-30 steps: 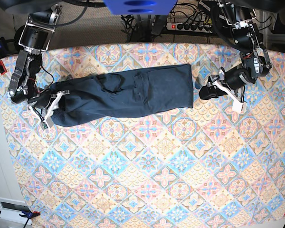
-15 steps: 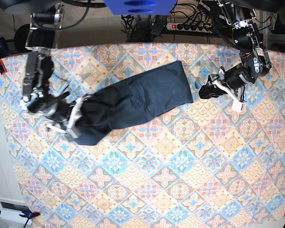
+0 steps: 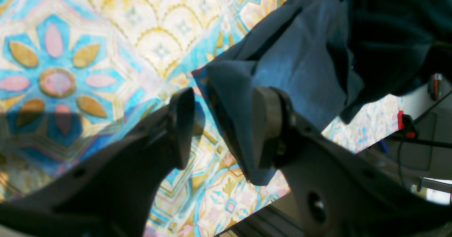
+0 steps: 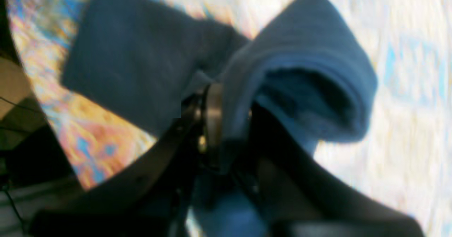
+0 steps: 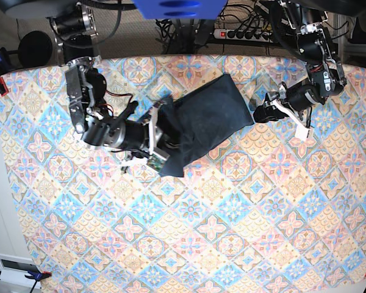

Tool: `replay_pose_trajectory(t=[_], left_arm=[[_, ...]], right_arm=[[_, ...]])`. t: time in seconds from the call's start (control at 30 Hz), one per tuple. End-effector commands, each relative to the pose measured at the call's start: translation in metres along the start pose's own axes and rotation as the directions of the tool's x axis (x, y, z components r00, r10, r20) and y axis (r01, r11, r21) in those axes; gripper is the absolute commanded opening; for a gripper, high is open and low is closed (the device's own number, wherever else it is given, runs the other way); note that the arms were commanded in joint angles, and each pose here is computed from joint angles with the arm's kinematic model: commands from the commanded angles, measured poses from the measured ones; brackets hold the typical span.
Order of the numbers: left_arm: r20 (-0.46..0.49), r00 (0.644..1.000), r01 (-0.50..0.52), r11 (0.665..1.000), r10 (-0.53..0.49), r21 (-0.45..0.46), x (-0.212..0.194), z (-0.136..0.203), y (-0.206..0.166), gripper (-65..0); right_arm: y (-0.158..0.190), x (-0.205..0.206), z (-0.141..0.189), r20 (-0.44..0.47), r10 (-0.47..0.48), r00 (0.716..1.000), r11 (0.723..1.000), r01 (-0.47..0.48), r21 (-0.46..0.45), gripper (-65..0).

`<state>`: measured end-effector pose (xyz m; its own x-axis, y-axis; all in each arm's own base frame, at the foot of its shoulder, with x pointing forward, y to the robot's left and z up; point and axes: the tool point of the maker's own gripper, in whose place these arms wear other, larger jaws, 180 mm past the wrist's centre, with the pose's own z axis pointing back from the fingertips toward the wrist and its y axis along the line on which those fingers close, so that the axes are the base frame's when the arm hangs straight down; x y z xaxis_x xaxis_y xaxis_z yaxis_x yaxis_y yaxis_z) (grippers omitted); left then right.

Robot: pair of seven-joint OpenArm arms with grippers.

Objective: Layout the t-shirt on the table in an organized manner, then fold the t-shirt properly
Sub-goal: 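Lift the strip end with the right gripper and fold it toward the left gripper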

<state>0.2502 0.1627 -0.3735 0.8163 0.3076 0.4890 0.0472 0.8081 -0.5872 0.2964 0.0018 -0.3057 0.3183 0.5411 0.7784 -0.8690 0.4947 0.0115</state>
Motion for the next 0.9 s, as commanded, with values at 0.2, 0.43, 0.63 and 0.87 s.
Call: replay_pose_trajectory(t=[0.2, 0.43, 0.63, 0.87], left_arm=[[-0.088, 0.989, 0.120, 0.993, -0.120, 0.001, -0.014, -0.020, -0.017, -40.6], [-0.109, 0.985, 0.137, 0.990, -0.134, 0.025, -0.024, -0.036, -0.027, -40.6], [-0.133, 0.988, 0.080, 0.997, -0.077, 0.017, -0.028, -0.058, -0.026, -40.6], [-0.060, 0.997, 0.045, 0.999, -0.046, -0.021, -0.018, -0.056, -0.031, -40.6]], right_arm=[[0.022, 0.054, -0.013, 0.120, 0.082, 0.989, 0.994, -0.091, 0.065, -63.9], [0.040, 0.063, -0.021, 0.131, 0.114, 0.985, 0.986, -0.129, 0.108, -63.9], [0.054, 0.063, -0.026, 0.126, 0.136, 0.983, 0.978, -0.153, 0.145, -63.9], [0.069, 0.041, -0.046, 0.052, 0.118, 0.992, 0.967, -0.127, 0.221, -63.9]])
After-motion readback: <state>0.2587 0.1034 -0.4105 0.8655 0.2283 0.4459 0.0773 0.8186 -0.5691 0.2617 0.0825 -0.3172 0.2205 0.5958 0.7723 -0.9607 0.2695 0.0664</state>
